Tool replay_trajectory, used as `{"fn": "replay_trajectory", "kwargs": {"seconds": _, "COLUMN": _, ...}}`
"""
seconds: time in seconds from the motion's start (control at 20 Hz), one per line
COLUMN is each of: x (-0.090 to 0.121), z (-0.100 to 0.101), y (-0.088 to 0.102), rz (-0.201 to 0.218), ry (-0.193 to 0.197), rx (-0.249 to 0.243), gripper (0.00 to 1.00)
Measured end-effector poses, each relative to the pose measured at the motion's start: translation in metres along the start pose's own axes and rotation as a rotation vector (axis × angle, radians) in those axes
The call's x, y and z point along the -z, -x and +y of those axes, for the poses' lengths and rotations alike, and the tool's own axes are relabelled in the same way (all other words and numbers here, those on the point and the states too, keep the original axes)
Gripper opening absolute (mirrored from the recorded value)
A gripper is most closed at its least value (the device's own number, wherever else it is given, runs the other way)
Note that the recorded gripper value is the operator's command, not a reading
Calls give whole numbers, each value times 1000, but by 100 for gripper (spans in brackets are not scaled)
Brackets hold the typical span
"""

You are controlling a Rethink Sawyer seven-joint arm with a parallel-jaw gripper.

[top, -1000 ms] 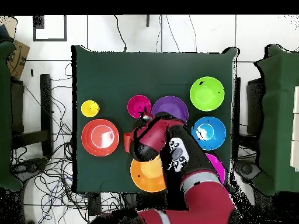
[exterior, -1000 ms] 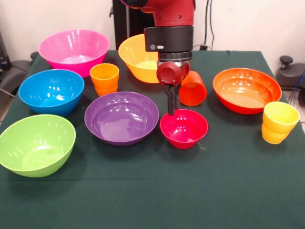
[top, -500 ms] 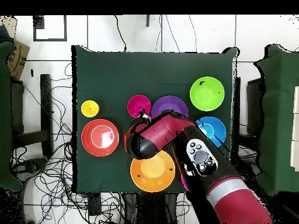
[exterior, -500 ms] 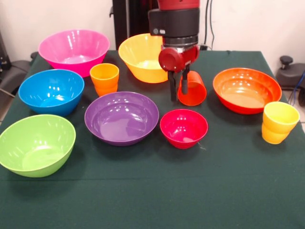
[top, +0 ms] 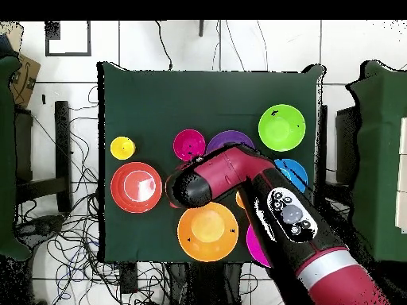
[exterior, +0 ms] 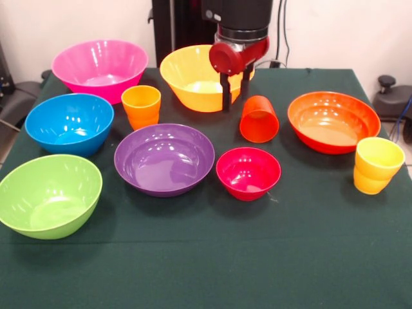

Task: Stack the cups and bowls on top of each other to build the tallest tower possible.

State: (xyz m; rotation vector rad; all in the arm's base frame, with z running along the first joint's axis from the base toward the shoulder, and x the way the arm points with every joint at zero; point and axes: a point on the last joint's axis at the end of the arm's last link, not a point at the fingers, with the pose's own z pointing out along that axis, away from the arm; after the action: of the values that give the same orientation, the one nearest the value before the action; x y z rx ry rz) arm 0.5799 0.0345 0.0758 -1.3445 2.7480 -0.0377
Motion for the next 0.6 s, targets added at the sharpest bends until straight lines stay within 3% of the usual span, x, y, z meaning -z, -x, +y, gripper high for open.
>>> {"fn": "replay_trajectory", "kwargs": {"seconds": 0.3, "x": 8, "z": 4, "y": 1, "rz": 55, "ry": 40, "rx": -8, "gripper": 100}}
{"fn": "replay_trajectory", "kwargs": {"seconds": 0.6, "x": 22, "z": -7, "y": -10, "rz": 87, "ry": -2, "rx": -21, "gripper": 100}}
